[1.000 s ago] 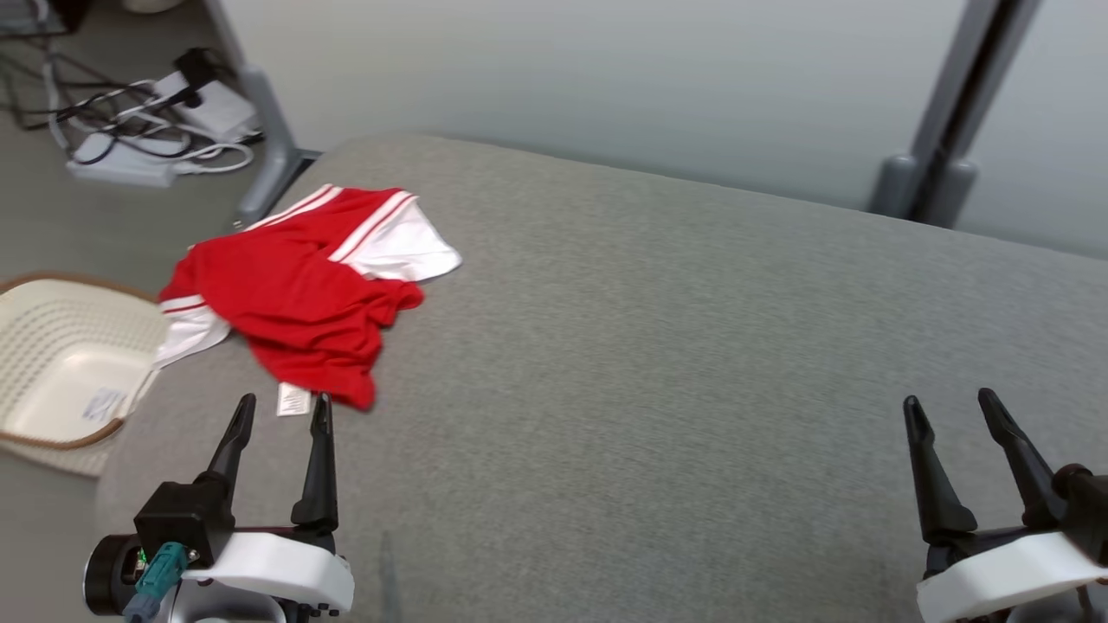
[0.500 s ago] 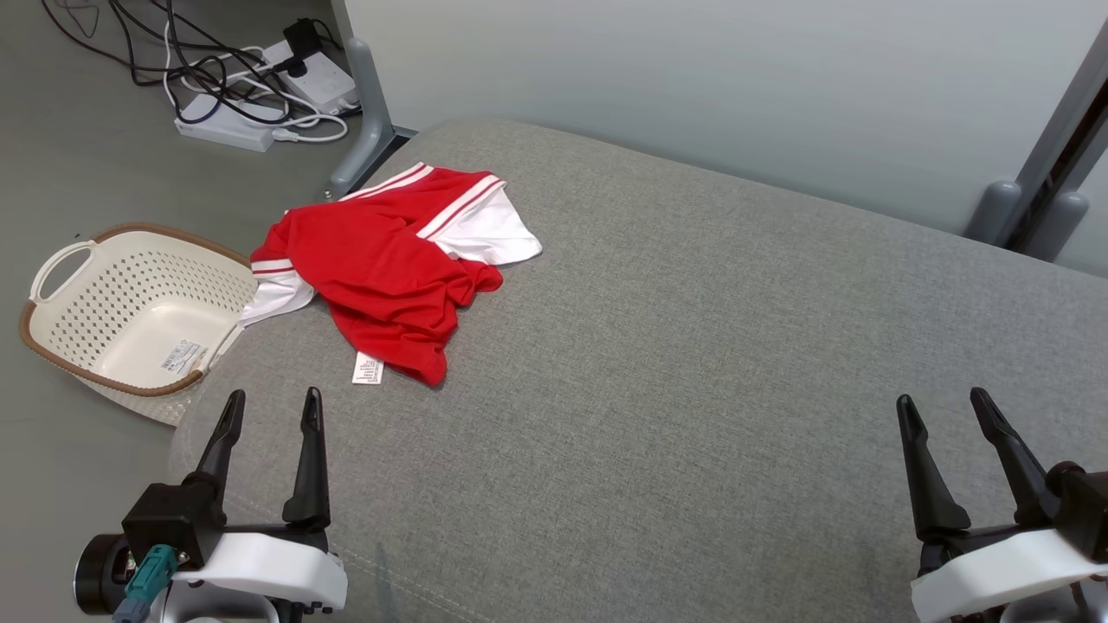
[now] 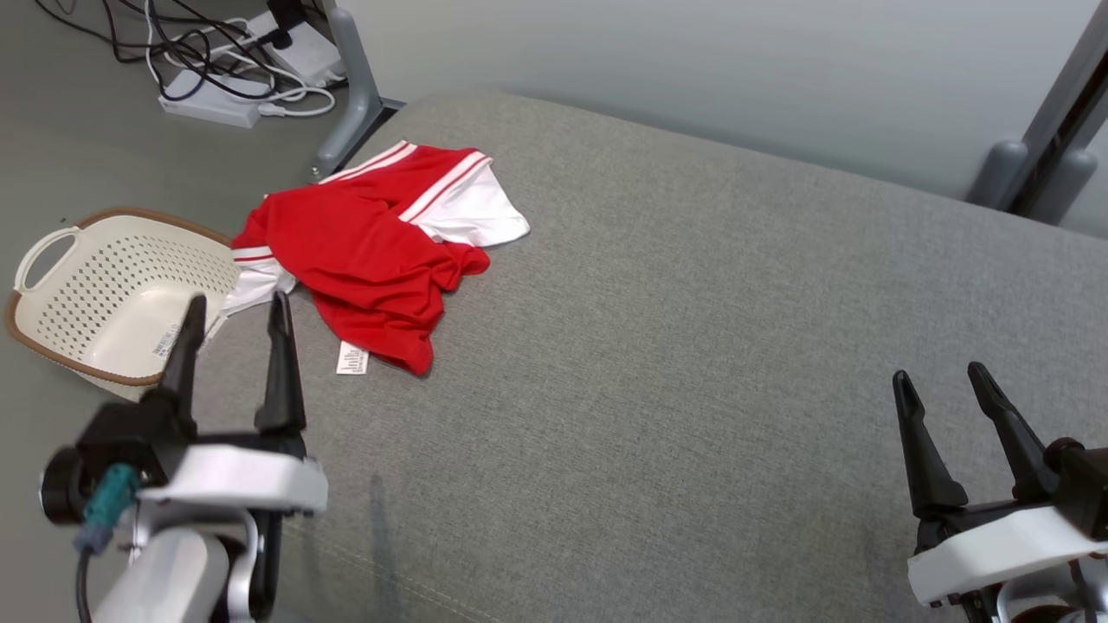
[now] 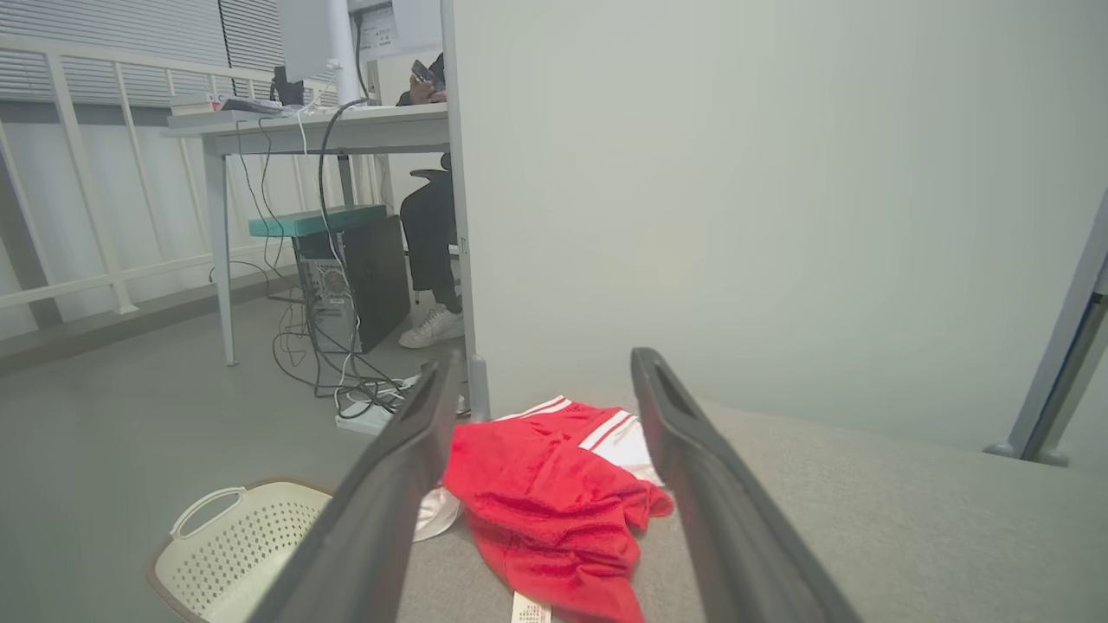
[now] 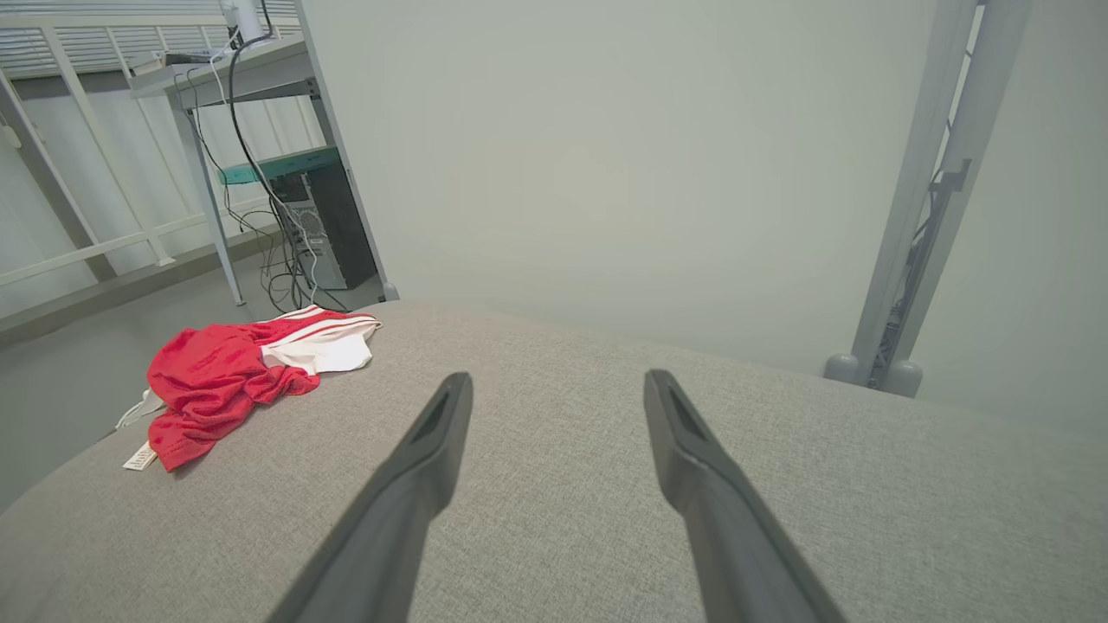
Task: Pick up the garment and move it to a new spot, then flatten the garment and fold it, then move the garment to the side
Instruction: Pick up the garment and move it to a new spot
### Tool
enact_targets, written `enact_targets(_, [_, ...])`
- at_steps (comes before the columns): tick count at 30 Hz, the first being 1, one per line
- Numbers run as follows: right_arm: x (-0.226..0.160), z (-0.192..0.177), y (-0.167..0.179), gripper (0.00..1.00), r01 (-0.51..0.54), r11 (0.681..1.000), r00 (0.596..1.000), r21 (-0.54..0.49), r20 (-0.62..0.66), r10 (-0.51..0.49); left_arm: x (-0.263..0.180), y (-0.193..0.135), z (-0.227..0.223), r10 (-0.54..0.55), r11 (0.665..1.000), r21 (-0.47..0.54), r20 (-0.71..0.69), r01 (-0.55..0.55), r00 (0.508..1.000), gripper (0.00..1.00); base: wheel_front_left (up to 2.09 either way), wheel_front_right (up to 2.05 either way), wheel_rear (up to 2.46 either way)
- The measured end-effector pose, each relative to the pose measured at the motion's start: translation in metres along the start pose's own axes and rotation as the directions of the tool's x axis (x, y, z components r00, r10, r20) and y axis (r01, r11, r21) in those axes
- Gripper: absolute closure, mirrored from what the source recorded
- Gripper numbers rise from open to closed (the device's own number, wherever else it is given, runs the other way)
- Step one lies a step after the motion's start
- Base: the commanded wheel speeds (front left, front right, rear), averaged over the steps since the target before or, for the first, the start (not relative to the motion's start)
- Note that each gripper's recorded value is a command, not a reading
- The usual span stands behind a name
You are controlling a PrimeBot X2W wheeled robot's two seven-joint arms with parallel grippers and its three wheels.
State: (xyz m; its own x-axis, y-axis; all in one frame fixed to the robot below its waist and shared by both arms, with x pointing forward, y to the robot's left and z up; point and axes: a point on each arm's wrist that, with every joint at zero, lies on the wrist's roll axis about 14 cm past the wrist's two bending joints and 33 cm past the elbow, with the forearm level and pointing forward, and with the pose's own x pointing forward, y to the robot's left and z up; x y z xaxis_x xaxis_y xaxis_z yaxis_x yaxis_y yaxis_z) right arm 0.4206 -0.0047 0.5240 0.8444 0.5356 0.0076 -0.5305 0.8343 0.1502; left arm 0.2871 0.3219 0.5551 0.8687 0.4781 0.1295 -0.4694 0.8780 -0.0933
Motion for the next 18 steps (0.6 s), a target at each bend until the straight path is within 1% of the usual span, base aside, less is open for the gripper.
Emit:
enact_targets(3, [0.003,-0.002,-0.004,0.00,0.006,1.000,1.000,-0.003,-0.008,-0.006,0.023,-0.006,0.008,-0.018,1.000,0.014,0.026,0.018,0.999,0.00,0.00,0.00,0.00])
enact_targets(7, [0.009,-0.005,-0.013,0.00,0.014,1.000,1.000,-0.006,-0.018,-0.015,0.055,-0.014,0.002,-0.040,0.999,0.022,-0.014,0.040,0.999,0.00,0.00,0.00,0.00])
enact_targets(12, [0.014,-0.014,-0.030,0.00,0.039,0.999,0.998,-0.007,-0.041,-0.039,0.090,-0.019,-0.036,-0.063,0.997,0.032,-0.159,0.069,0.985,0.00,0.00,0.00,0.00])
enact_targets(15, [0.019,-0.022,-0.041,0.00,0.047,0.999,0.997,-0.015,-0.056,-0.048,0.106,-0.020,-0.066,-0.068,0.996,0.038,-0.267,0.081,0.961,0.00,0.00,0.00,0.00])
enact_targets(18, [0.023,-0.029,-0.049,0.00,0.055,0.998,0.996,-0.013,-0.069,-0.056,0.115,-0.020,-0.100,-0.066,0.996,0.030,-0.381,0.084,0.922,0.00,0.00,0.00,0.00])
